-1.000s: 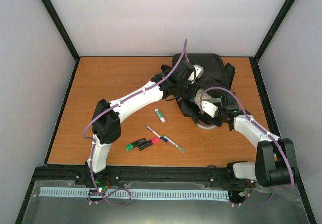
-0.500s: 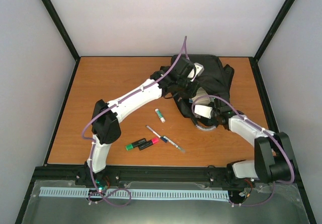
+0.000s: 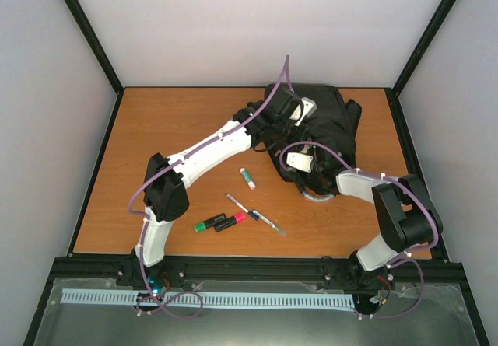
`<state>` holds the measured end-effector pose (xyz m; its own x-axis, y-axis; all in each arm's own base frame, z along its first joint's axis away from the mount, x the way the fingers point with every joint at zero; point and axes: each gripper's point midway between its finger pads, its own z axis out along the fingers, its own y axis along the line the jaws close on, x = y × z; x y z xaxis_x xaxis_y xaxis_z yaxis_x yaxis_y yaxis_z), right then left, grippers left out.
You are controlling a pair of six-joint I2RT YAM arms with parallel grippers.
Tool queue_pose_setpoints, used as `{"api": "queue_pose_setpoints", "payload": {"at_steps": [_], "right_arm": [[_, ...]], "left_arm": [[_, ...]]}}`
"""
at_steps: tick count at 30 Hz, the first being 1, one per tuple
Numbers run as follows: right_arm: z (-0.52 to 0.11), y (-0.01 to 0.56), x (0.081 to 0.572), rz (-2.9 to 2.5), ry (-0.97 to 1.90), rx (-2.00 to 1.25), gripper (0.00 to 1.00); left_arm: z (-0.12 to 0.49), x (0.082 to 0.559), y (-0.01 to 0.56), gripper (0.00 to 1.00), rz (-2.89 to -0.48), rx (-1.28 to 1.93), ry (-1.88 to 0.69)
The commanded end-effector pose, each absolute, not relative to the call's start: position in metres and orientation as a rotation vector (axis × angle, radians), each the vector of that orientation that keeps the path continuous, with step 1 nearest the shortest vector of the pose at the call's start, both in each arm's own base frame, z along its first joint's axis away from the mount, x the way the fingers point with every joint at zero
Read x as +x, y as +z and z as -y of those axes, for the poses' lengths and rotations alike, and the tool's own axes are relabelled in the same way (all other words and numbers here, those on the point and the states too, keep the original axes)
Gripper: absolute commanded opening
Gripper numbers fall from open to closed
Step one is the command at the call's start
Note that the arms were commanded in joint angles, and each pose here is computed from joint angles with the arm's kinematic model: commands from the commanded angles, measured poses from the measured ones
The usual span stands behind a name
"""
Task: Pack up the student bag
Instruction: Place the stationery in the student bag.
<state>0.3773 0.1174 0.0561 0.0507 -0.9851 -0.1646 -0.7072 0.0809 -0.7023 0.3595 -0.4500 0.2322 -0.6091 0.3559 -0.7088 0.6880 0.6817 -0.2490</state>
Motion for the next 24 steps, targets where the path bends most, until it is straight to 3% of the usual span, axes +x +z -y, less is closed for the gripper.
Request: {"api": "queue_pose_setpoints", "payload": {"at_steps": [1,8,16,24], "right_arm": [[-0.132,0.101,0.416,-1.631,-0.615,-1.475,0.1],[-0.128,0.088,0.413,-1.683,-0.612,-1.491,0.13],[-0.115,0.073,0.351,-1.764,-0.497,-1.566,0.18],[-0.115,0.077,0.256,-1.875,-0.165,-1.673,0.31]], "left_arm": [[0.462,0.354,0.274,0.01,-2.155,0.82,-0.783],[0.459,0.353,0.269,0.02,-2.169,0.824,-0.766],[0.458,0.357,0.255,0.02,-2.181,0.851,-0.721],[0.454,0.363,0.23,0.02,-2.235,0.857,-0.69]]}}
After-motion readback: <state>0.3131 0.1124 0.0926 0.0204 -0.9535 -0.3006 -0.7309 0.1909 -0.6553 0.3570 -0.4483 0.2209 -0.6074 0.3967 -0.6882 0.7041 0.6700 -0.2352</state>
